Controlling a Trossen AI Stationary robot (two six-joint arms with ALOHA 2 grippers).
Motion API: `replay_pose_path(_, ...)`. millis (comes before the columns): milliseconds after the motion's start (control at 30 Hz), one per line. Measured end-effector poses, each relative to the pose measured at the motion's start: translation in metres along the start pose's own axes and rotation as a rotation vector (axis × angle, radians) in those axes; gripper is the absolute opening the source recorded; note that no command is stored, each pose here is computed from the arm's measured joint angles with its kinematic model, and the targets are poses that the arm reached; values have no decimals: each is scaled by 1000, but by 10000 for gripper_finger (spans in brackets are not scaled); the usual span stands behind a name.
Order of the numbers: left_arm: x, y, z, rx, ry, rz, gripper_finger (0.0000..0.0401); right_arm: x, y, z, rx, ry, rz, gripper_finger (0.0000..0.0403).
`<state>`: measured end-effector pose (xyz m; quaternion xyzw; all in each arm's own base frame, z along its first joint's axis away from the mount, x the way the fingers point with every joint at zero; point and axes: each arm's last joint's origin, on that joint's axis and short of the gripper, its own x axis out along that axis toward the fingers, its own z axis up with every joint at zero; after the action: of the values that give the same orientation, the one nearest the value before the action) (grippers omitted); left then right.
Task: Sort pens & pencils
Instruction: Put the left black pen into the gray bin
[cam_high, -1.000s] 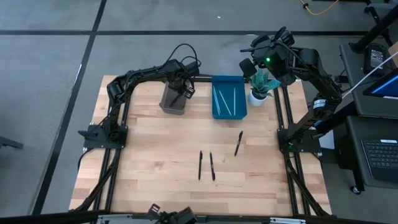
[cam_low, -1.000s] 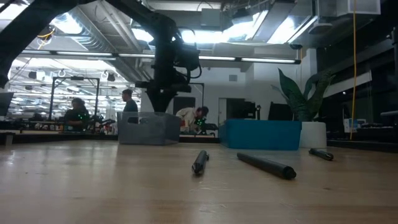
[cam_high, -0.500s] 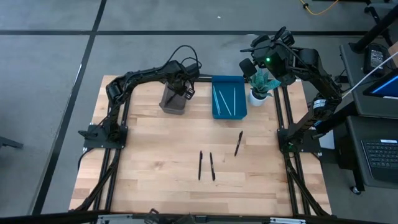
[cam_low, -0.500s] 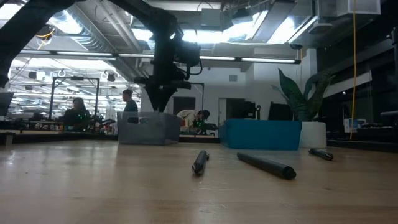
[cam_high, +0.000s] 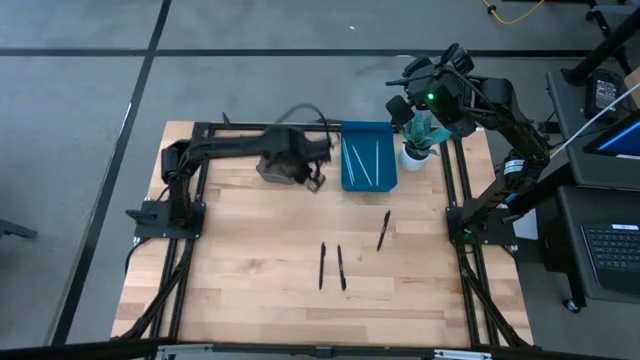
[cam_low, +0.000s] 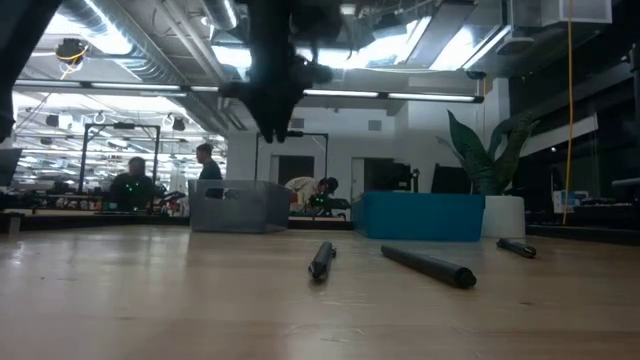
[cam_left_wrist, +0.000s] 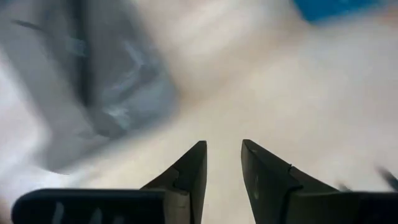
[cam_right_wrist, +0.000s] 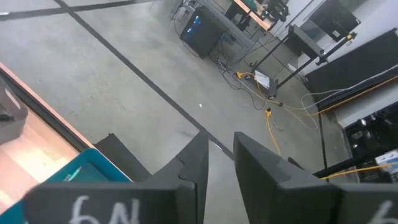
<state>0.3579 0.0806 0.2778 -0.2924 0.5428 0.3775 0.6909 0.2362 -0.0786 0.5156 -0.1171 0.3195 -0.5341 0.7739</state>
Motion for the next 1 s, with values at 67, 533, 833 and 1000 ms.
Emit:
replay_pose_path(67, -5, -20, -20, 37, 8, -29, 94, 0, 0, 0, -18, 0, 0, 78)
replay_pose_path(533, 0, -114, -113, -124, 8, -219, 94, 0, 0, 1, -53, -10, -1, 78)
replay_pose_path(833, 41, -145, -144, -215, 156, -201, 94, -2, -3, 2, -78, -17, -47, 78)
replay_pose_path(1000, 51, -148, -145, -228, 165, -184, 94, -2, -3, 3, -61, -19, -51, 78)
